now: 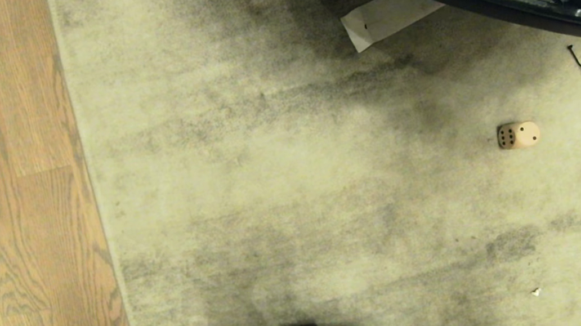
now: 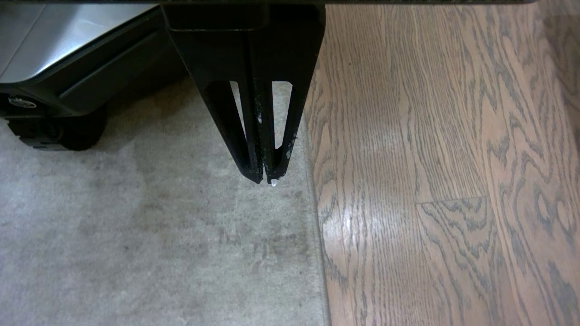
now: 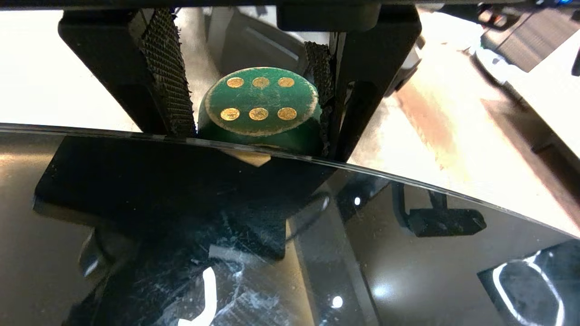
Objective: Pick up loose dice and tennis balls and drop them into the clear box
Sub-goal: Put the toys in the box
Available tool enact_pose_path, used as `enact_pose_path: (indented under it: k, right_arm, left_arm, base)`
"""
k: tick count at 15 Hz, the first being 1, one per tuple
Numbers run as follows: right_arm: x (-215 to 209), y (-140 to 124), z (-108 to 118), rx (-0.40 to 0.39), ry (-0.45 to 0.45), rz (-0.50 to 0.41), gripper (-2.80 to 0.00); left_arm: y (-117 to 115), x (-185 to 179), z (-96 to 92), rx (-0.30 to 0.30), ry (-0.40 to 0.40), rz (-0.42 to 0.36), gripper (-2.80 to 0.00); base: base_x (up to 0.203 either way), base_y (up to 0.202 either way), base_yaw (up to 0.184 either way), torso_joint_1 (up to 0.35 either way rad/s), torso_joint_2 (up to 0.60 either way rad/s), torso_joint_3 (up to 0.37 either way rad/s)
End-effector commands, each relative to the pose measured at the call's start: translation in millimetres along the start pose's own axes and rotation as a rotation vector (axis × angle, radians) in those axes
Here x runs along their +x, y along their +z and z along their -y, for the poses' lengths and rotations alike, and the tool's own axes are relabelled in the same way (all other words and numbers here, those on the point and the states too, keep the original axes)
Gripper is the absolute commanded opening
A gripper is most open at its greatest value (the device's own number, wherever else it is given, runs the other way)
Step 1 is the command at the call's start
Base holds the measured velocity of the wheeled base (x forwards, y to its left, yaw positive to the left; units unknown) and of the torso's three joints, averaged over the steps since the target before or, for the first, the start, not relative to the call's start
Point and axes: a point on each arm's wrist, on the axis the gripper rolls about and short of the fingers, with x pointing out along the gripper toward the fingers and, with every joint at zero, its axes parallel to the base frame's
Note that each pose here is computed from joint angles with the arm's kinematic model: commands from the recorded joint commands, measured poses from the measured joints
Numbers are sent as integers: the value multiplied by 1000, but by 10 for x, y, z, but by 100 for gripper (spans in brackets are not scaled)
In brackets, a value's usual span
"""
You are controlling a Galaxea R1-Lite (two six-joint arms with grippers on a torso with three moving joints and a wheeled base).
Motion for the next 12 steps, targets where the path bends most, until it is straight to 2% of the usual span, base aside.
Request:
enact_pose_path:
  k: [1, 6, 12]
  right_arm:
    - [-133, -99, -66, -37, 16, 55, -280]
    - [-367, -338, -178, -10, 63, -3, -280]
    - [-571, -577, -260, 17, 57, -48, -280]
  left_arm:
    - [-8, 2, 0, -1, 0, -2, -280]
    - [-8, 2, 0, -1, 0, -2, -280]
    - [-8, 2, 0, -1, 0, -2, -280]
  base:
    - [0, 0, 0, 0, 0, 0]
    - [0, 0, 0, 0, 0, 0]
    - [0, 0, 0, 0, 0, 0]
